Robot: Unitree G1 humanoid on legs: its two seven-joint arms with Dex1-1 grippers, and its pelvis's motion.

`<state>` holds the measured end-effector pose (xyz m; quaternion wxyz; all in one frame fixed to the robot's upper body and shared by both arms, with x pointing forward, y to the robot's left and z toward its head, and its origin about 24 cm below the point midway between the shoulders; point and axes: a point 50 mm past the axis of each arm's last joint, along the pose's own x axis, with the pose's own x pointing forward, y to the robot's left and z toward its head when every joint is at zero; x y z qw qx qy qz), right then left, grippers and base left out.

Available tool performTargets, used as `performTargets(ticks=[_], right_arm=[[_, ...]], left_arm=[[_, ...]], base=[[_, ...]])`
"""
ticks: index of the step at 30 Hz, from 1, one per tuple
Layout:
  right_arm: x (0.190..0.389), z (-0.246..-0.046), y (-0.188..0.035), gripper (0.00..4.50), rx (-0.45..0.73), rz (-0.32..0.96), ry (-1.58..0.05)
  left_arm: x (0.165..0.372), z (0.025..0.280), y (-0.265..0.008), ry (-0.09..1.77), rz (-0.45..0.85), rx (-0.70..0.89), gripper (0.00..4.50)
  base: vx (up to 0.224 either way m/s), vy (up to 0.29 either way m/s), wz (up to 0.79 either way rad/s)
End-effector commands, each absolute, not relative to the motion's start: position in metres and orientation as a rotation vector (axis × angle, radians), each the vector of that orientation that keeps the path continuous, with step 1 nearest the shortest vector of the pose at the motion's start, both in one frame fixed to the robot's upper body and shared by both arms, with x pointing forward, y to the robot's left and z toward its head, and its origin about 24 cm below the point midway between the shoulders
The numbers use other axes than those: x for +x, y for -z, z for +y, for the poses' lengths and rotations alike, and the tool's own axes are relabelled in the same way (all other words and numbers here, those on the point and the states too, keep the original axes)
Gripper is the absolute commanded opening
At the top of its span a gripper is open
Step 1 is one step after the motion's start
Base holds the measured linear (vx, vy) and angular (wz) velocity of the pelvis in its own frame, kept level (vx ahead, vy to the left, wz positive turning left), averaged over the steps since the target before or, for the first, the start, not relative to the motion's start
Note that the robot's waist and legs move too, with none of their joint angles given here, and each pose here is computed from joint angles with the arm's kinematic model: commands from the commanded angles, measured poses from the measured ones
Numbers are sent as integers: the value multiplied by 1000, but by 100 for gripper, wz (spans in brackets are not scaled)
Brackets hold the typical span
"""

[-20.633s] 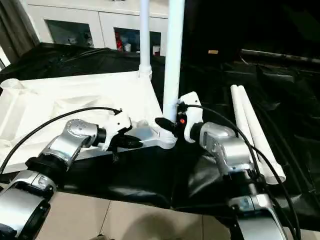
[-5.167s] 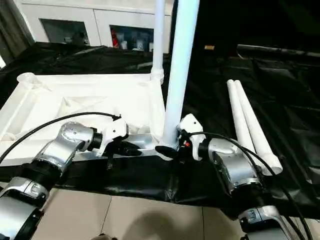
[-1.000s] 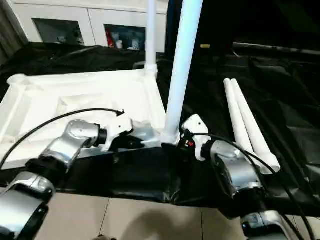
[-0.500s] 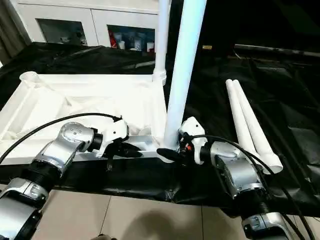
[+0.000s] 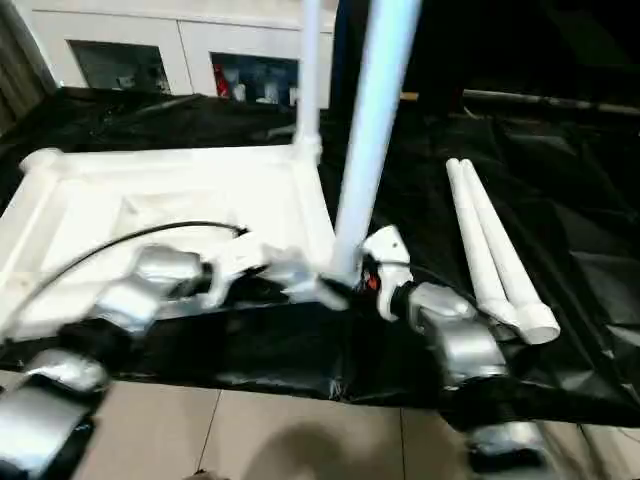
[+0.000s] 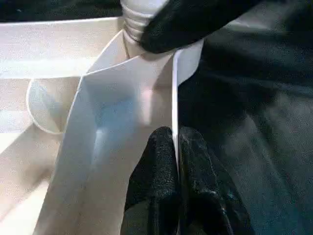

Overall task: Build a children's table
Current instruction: Rotate leg to tighten

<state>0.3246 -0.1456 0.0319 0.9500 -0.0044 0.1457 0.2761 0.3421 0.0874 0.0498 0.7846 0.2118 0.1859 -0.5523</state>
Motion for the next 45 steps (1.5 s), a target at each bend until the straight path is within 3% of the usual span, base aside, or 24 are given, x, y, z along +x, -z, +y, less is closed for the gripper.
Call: performTargets(ticks=[1,4,7,9,17,19,22,24,27,29,31,33,38,39,43,45], right_arm=[[322,-157,-13,274,14,397,-414],[323,-157,-12,274,34,399,-352],[325,-144,-12,274,53,367,-258],[326,-136,-15,344,72,333,-258],[326,-147,-38,386,22,218,-350],[323,-152,-45,390,11,189,-401],[314,-165,-56,390,-2,149,-472],[304,-175,-64,390,-25,129,-550],[297,-183,-69,390,-40,128,-608],[293,-186,-72,390,-39,133,-647],[286,-187,-75,390,-43,145,-713],[280,-186,-76,390,-47,160,-766],[264,-176,-71,390,-34,242,-897],[260,-168,-66,390,-34,271,-934],[271,-155,-53,390,-65,306,-863],[281,-149,-47,361,-64,314,-775]], left_arm=[[342,83,-45,1160,391,419,0],[343,78,-47,1154,371,418,0],[347,63,-53,1140,328,422,0],[348,60,-54,1142,316,435,0],[352,62,-58,1097,240,453,0],[355,63,-63,1069,211,436,57],[359,68,-71,1045,193,369,61],[363,74,-81,1017,148,321,99],[363,82,-88,1021,115,285,102],[362,88,-92,1024,102,265,144],[363,105,-96,972,112,287,145],[366,123,-99,887,131,317,176],[368,196,-109,537,214,430,194],[363,226,-113,407,264,489,194],[351,267,-120,180,355,589,194],[345,285,-122,90,406,633,197]], base=[[0,0,0],[0,0,0],[0,0,0],[0,0,0],[0,0,0],[0,0,0],[0,0,0],[0,0,0],[0,0,0],[0,0,0],[0,0,0],[0,0,0],[0,0,0],[0,0,0],[0,0,0],[0,0,0]])
